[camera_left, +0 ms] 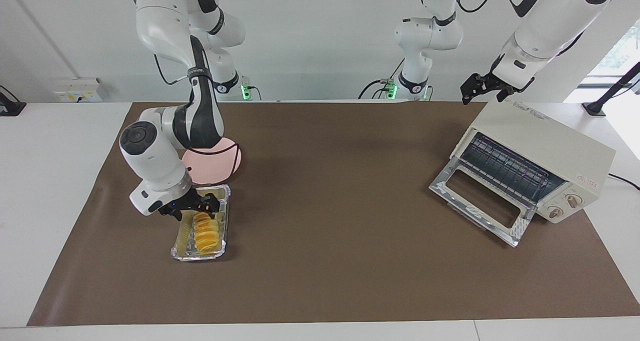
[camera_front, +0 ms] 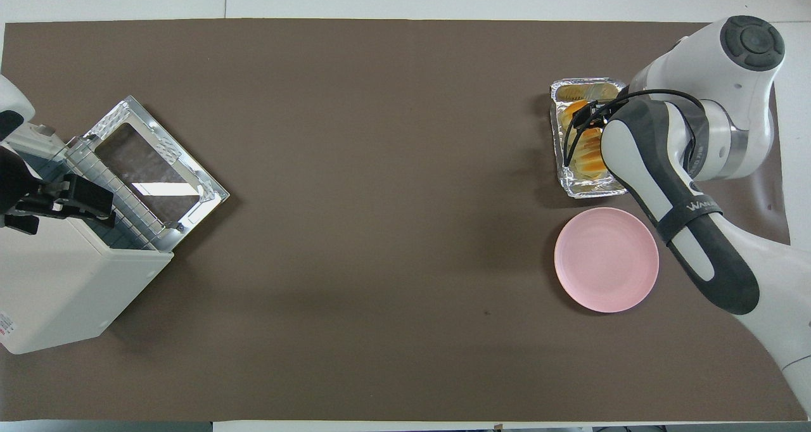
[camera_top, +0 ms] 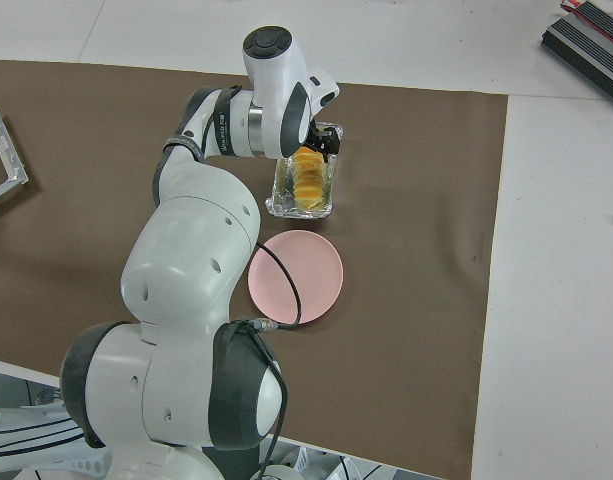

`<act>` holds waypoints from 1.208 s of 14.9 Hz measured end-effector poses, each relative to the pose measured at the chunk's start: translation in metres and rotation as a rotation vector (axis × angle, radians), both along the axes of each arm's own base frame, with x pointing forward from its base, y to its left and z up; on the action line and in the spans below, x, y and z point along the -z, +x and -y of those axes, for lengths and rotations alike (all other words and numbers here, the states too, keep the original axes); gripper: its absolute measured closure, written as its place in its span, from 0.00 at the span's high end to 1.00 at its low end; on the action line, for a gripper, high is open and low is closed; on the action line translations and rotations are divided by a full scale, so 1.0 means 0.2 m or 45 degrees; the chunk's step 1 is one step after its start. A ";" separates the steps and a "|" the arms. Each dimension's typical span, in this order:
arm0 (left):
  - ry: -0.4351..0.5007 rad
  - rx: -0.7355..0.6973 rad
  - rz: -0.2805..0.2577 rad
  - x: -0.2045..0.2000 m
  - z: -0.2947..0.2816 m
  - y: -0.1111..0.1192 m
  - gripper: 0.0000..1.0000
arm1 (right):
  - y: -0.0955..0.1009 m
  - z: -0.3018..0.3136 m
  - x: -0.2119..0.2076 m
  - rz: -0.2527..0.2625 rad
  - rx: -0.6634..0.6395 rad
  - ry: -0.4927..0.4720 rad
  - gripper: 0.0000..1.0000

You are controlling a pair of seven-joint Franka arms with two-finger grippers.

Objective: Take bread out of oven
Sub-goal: 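Grasp the bread roll inside the foil tray with the right gripper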

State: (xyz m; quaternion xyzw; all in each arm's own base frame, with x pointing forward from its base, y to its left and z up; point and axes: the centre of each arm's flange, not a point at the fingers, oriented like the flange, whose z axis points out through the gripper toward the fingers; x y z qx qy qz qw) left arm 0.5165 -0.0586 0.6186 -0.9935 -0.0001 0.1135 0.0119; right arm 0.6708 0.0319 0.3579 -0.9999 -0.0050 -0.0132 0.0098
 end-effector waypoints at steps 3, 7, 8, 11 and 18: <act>0.000 0.000 0.000 0.00 0.00 0.00 1.00 | -0.02 0.01 0.05 -0.017 -0.003 -0.009 0.97; 0.000 0.000 0.000 0.00 0.00 0.00 1.00 | -0.06 0.01 0.15 -0.006 -0.010 -0.028 0.97; 0.000 0.000 0.000 0.00 0.00 0.00 1.00 | -0.06 0.01 0.16 -0.001 -0.007 -0.028 0.96; 0.000 0.000 0.000 0.00 0.00 0.00 1.00 | -0.07 0.00 0.21 0.039 -0.008 -0.026 0.96; 0.000 0.000 0.000 0.00 0.00 0.00 1.00 | -0.08 -0.01 0.23 0.073 0.022 -0.023 0.85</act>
